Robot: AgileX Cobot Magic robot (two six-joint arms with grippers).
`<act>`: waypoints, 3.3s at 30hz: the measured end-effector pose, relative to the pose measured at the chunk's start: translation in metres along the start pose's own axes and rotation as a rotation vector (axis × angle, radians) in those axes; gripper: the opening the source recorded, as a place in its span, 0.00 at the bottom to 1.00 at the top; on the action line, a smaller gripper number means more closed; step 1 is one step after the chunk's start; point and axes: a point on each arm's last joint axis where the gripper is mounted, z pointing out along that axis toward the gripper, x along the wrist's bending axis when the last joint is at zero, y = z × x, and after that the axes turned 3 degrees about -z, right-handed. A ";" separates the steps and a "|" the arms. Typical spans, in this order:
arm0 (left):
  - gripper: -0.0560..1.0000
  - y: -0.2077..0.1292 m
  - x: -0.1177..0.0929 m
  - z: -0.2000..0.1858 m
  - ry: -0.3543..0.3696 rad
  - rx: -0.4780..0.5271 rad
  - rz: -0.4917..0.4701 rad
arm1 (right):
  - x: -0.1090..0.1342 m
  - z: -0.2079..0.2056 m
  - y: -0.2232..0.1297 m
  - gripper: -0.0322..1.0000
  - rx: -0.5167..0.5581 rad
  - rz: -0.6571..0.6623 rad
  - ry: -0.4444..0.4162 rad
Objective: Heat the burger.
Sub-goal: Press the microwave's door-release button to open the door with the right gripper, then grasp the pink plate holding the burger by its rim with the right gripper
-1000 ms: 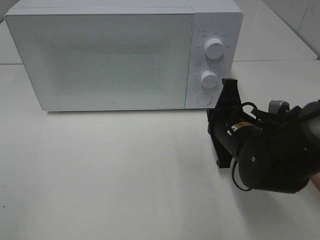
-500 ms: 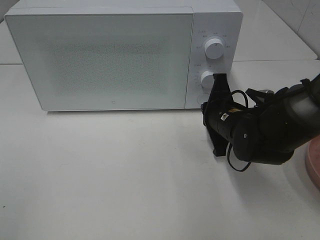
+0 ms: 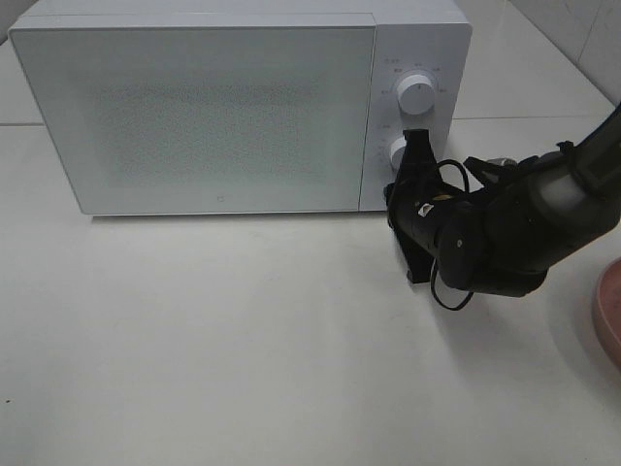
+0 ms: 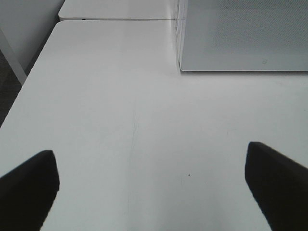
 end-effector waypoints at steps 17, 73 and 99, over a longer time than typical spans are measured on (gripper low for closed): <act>0.99 0.000 0.000 0.000 0.000 -0.002 0.000 | 0.003 0.009 0.005 0.03 -0.004 0.011 -0.026; 0.99 0.000 0.000 0.000 0.000 -0.005 0.000 | 0.004 0.005 0.009 0.04 0.018 0.025 -0.024; 0.99 0.000 0.000 0.000 0.000 -0.005 0.000 | 0.023 -0.070 0.005 0.10 0.413 -0.657 -0.336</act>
